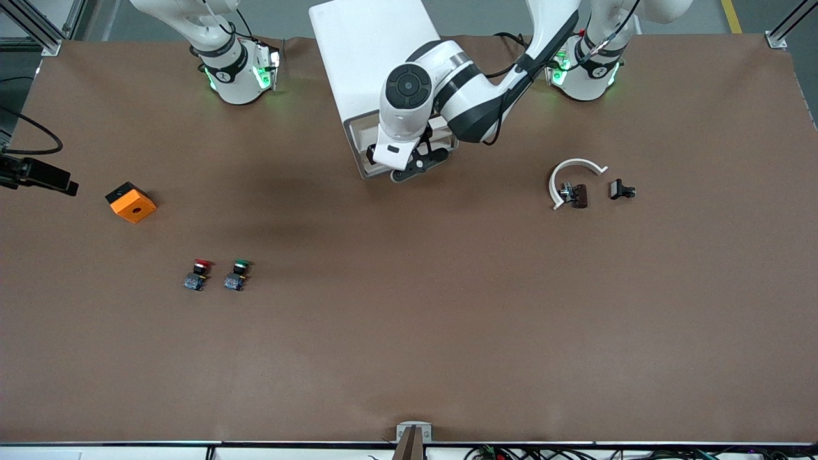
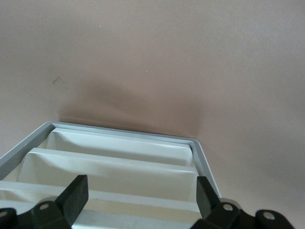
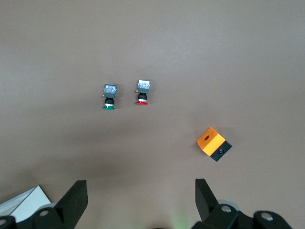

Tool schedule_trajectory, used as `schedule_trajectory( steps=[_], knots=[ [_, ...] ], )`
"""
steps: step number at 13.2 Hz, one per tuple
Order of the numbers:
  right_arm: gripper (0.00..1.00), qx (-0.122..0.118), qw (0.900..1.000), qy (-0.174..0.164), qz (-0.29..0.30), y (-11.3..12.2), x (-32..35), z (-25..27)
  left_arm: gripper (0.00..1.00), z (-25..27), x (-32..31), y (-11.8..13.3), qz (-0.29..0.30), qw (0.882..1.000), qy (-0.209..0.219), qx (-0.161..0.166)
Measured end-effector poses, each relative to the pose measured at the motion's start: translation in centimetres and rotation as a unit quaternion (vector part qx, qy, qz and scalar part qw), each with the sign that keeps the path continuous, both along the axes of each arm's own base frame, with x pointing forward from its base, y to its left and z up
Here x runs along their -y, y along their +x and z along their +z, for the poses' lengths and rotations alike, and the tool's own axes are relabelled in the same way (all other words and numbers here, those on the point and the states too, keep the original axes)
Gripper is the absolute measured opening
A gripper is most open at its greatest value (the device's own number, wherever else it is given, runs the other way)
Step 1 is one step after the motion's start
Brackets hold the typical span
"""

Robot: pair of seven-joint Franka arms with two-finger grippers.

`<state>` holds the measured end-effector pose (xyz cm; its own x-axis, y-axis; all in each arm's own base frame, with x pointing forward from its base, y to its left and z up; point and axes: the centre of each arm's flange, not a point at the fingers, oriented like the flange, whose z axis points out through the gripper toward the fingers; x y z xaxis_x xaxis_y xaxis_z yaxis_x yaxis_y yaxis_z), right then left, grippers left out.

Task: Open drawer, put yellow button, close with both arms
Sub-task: 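Push the drawer closed into the cabinet with the left gripper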

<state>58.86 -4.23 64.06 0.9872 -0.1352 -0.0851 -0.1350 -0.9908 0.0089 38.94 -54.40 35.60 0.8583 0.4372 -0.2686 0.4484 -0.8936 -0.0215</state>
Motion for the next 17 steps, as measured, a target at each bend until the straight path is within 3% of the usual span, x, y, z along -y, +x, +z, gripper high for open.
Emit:
schedule_trajectory(
  steps=[2,4,17],
  knots=[
    [1.0,0.03,0.999,0.011,-0.003,-1.0,0.3,0.4,1.0,-0.2,0.2,-0.4,-0.004,1.0,0.002,-0.002],
    [1.0,0.044,0.999,0.015,-0.006,-2.4,0.5,0.5,1.0,-0.2,0.6,-0.9,-0.004,1.0,-0.001,-0.009],
    [1.0,0.033,0.999,0.02,-0.009,-5.1,0.7,0.4,1.0,-1.6,1.3,-1.7,0.021,0.998,-0.018,-0.062]
  ],
)
